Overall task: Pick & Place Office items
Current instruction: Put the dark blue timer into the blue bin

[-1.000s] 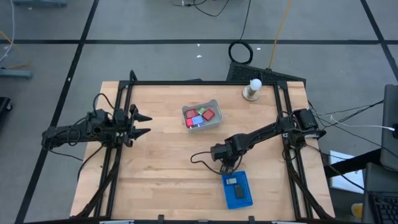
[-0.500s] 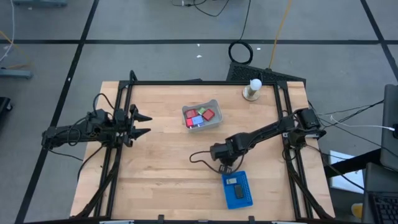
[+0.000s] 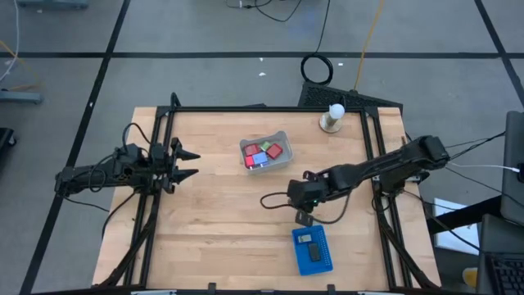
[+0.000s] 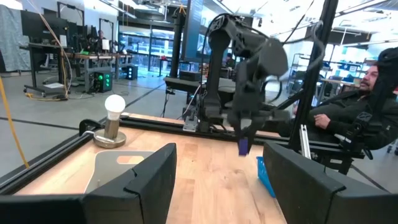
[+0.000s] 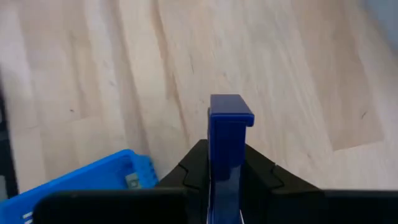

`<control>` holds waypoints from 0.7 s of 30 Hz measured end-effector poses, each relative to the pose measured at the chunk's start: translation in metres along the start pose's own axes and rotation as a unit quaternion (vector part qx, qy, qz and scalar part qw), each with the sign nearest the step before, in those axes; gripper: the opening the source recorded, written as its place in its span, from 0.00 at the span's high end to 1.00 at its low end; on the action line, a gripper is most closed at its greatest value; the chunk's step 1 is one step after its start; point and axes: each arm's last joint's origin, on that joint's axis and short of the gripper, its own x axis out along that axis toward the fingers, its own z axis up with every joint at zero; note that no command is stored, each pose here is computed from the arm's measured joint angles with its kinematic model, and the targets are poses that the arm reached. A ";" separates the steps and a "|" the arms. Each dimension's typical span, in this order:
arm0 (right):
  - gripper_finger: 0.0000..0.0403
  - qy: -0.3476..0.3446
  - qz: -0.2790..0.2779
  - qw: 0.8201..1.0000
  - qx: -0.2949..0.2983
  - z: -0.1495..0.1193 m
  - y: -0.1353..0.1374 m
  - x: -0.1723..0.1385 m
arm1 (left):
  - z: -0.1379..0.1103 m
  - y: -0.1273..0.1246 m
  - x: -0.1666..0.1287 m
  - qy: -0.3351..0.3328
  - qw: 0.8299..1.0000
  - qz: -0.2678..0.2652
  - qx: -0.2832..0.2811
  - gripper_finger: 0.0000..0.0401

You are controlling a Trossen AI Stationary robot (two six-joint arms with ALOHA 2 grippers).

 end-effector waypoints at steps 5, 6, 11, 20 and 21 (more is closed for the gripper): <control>0.90 -0.045 0.027 0.998 -0.031 -0.005 0.008 -0.031 | 0.000 0.000 0.000 0.000 1.000 0.000 0.000 0.39; 0.90 -0.053 0.034 0.997 -0.036 -0.007 0.010 -0.038 | 0.000 0.000 0.000 0.000 1.000 0.000 0.000 0.39; 0.90 -0.067 0.080 0.993 -0.063 -0.018 0.023 -0.061 | 0.000 0.000 0.000 0.000 1.000 0.000 0.000 0.39; 0.90 -0.025 0.150 0.981 -0.118 -0.045 0.049 -0.059 | 0.000 0.000 0.000 0.000 1.000 0.000 0.000 0.39; 0.90 -0.020 0.151 0.981 -0.119 -0.049 0.049 -0.053 | 0.000 0.000 0.000 0.000 1.000 0.000 0.000 0.39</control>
